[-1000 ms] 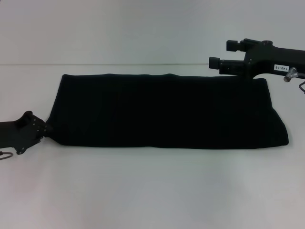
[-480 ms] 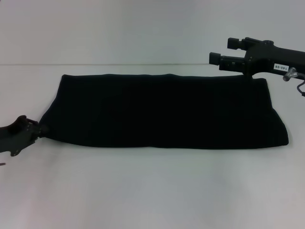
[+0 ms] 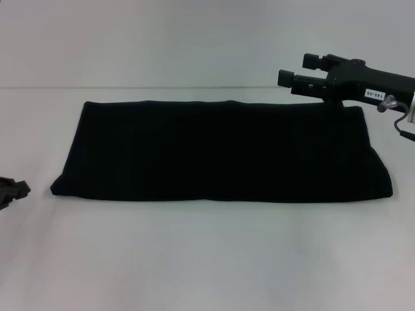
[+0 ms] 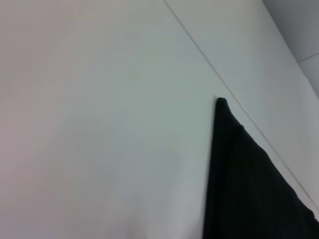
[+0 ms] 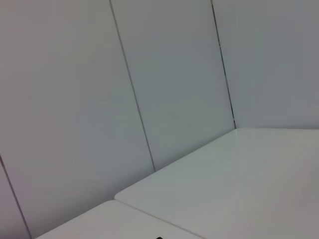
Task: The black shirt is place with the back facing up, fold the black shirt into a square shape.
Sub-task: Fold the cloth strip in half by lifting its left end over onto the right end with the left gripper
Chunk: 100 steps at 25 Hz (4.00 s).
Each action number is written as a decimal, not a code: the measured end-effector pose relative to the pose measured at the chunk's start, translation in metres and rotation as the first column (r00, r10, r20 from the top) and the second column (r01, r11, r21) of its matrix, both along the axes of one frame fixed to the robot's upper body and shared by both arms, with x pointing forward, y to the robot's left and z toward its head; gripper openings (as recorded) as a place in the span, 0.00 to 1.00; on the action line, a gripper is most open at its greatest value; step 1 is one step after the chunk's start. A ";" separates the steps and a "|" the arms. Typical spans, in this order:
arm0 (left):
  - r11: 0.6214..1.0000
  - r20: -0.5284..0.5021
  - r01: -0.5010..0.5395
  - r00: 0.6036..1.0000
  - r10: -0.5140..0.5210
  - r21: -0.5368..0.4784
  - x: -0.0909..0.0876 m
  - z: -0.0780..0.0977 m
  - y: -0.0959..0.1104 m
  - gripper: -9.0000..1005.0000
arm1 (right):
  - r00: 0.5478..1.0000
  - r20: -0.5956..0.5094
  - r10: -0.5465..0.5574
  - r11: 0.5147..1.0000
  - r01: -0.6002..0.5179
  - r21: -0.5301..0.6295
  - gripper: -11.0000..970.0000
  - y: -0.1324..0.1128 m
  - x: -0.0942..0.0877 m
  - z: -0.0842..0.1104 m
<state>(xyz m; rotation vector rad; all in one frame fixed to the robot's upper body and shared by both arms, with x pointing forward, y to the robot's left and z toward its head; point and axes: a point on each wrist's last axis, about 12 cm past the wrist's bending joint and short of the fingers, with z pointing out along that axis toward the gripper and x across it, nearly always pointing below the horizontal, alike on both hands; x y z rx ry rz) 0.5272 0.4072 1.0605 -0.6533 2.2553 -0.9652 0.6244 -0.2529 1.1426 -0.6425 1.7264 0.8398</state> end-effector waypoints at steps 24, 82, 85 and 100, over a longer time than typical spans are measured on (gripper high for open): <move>0.975 -0.109 0.052 0.991 -0.077 -0.214 0.006 -0.005 -0.038 0.48 | 1.000 -0.012 -0.027 1.000 0.027 -0.010 0.94 -0.012 -0.006 -0.010; 0.991 -0.102 -0.045 0.994 0.033 -0.124 0.036 -0.009 -0.044 0.32 | 1.000 0.011 -0.025 1.000 0.025 -0.011 0.94 -0.018 -0.004 -0.003; 0.992 -0.103 -0.048 0.994 0.035 -0.120 0.036 -0.009 -0.044 0.24 | 1.000 0.014 -0.024 1.000 0.024 -0.013 0.94 -0.018 -0.004 -0.003; 0.998 -0.057 -0.010 0.998 0.006 -0.063 0.031 -0.010 -0.037 0.03 | 1.000 0.009 -0.028 1.000 0.028 -0.009 0.94 -0.015 -0.004 -0.006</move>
